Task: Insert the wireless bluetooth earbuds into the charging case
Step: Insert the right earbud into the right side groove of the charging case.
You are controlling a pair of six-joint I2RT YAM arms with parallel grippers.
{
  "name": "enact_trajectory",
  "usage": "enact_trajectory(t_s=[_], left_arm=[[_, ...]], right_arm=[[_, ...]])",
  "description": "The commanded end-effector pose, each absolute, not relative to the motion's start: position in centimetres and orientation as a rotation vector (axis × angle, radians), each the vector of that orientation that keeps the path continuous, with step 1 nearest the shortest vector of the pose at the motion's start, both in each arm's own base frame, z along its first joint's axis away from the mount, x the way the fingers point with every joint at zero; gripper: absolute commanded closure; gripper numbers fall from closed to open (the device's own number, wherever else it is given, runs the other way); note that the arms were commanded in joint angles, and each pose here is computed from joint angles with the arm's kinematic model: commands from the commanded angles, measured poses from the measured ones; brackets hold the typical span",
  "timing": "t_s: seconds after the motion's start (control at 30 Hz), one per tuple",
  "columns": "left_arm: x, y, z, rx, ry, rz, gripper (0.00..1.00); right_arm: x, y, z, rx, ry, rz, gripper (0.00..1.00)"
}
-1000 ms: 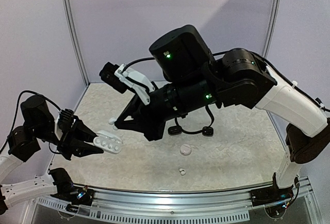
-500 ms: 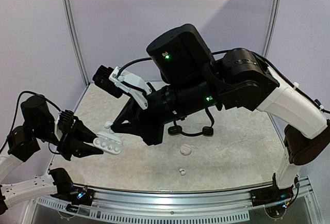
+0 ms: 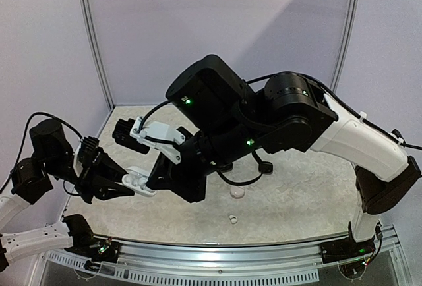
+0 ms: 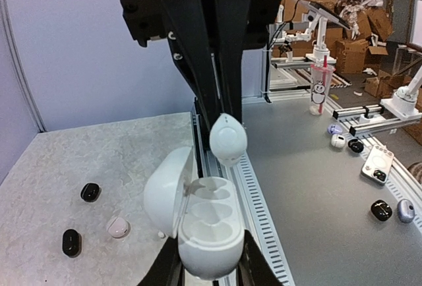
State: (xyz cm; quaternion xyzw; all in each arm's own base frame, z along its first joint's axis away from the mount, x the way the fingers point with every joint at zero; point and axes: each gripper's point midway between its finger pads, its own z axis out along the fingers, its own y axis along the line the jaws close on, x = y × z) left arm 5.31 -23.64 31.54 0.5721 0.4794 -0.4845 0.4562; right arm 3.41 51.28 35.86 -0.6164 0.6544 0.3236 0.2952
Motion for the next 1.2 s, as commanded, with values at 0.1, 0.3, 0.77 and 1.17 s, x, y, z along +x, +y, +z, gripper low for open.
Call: enact_trajectory(t_s=[0.1,0.3,0.77,1.17], left_arm=[[5.0,-23.8,32.4,1.42,1.19,-1.232,1.0],[4.9,-23.9,32.4,1.427,1.182,-1.233,1.0],[4.7,-23.8,32.1,1.46,1.175,-1.21,1.0],[5.1,-23.9,32.4,1.435,1.185,-1.207,1.0]], right_arm=[[3.6,51.2,33.7,-1.7,1.762,0.759,1.0],[4.1,51.1,33.2,-1.702,1.769,0.719,1.0],[5.1,50.6,32.7,-1.71,1.768,0.607,1.0],[4.7,51.1,31.7,-1.762,1.756,0.614,1.0]])
